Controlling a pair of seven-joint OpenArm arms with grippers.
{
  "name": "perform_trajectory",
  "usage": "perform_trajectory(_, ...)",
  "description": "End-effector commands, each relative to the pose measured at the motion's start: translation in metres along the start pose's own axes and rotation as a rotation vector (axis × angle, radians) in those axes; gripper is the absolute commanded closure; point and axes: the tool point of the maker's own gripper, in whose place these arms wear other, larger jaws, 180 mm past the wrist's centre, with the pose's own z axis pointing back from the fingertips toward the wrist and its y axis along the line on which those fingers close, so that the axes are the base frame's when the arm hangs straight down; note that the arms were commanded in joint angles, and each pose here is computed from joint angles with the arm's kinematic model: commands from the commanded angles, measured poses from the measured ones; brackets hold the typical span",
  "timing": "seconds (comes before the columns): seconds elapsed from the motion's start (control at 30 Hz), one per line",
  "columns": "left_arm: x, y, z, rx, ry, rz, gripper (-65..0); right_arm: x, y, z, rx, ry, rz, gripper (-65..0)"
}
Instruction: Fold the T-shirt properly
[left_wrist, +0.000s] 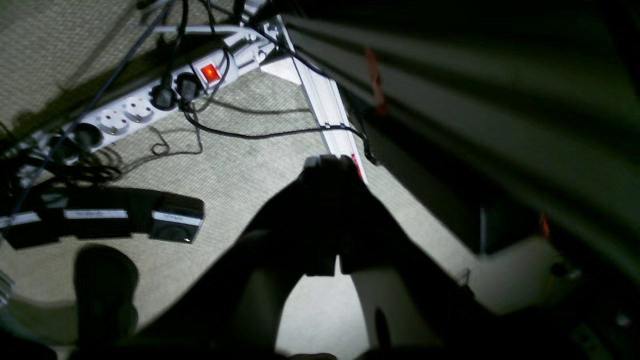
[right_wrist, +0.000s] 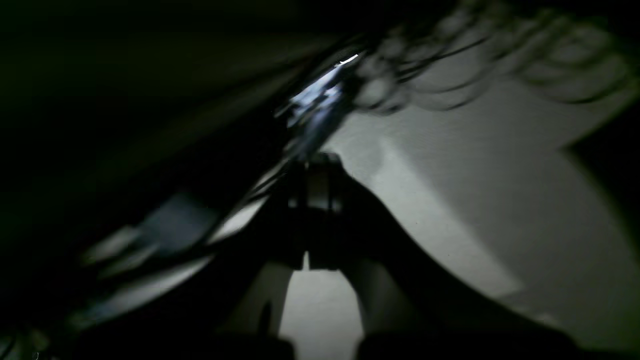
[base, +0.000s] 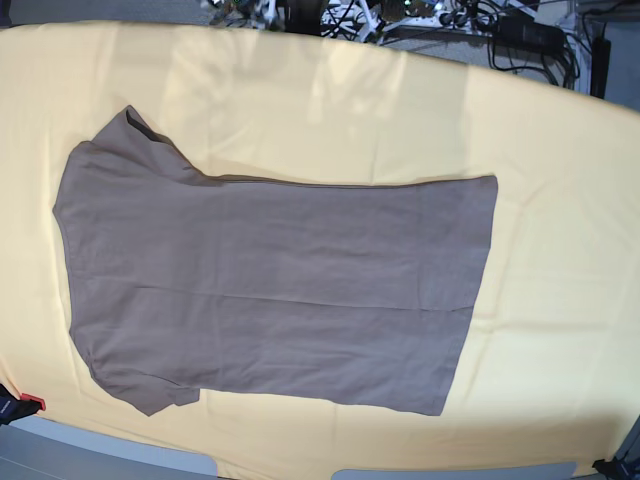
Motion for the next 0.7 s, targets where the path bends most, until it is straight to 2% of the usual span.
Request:
perform_trajectory(0.0,-0.016,-0.005,0.003,-0.013,0.019,0.000,0.0,-0.013,0.008,0.002,0.028,0.010,0.002,0.0)
perform_trajectory(0.2,-0.059,-0.012,0.026,-0.024,0.048,-0.022,0.0,-0.052,0.049,0.021,0.133,-0.001,0.037,0.0)
perform_trajectory(0.43,-0.088,-0.023,0.066,-0.047,0.077,-0.066,0.0,-0.085,0.082,0.061,0.137,-0.020,0.100,0.0)
perform_trajectory(0.5,-0.091,-0.027,0.080,-0.056,0.063,-0.095,0.0,-0.087,0.086,0.076,0.106,-0.037,0.121,0.0)
perform_trajectory(0.67,-0.091,-0.032,0.117,-0.070,0.046,-0.185,0.0,-0.087,0.079,0.119,-0.040,-0.031,0.141,0.0)
